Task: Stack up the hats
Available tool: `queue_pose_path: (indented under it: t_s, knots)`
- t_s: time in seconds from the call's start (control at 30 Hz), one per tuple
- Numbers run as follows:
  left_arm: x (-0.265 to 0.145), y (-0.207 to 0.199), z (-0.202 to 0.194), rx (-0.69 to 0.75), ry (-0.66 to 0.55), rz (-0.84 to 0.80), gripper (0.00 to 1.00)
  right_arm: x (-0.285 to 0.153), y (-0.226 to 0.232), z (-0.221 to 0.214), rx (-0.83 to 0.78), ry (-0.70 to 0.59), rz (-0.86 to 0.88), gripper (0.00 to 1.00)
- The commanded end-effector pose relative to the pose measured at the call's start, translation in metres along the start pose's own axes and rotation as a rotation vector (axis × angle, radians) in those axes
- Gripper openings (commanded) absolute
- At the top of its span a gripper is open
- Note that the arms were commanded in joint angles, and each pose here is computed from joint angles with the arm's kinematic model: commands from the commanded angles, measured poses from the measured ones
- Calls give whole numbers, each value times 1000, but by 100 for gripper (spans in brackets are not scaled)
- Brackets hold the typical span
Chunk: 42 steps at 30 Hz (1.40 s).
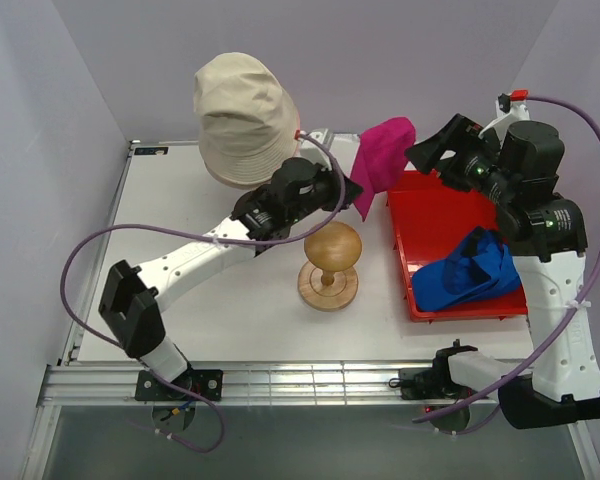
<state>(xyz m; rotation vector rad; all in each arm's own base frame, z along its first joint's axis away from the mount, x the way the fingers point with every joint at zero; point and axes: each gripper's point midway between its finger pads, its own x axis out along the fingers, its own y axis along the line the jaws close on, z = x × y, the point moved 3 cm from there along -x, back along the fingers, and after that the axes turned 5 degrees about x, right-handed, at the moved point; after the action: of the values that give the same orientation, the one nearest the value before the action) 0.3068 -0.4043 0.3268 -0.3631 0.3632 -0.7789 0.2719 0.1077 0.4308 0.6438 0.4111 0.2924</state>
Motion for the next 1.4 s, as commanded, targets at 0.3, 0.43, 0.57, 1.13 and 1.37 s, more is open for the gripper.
queue_pose_path:
  t_s: [0.3,0.43,0.57,1.13,1.37]
  knots:
    - [-102,-26,37,-411,-221,-276,0,-11,21,10,-12,-52,107,82]
    - [-128,-22,32,-489,-258,-298,0,-7,14,4,-13,-41,95,82]
    - [-141,-10,11,-551,-244,-297,0,-7,11,1,-17,-40,87,82]
    - [-190,34,-83,-705,-200,-315,0,1,-7,-20,-25,9,53,82]
    - [-192,55,-117,-754,-157,-247,0,6,-18,-31,-29,31,33,82]
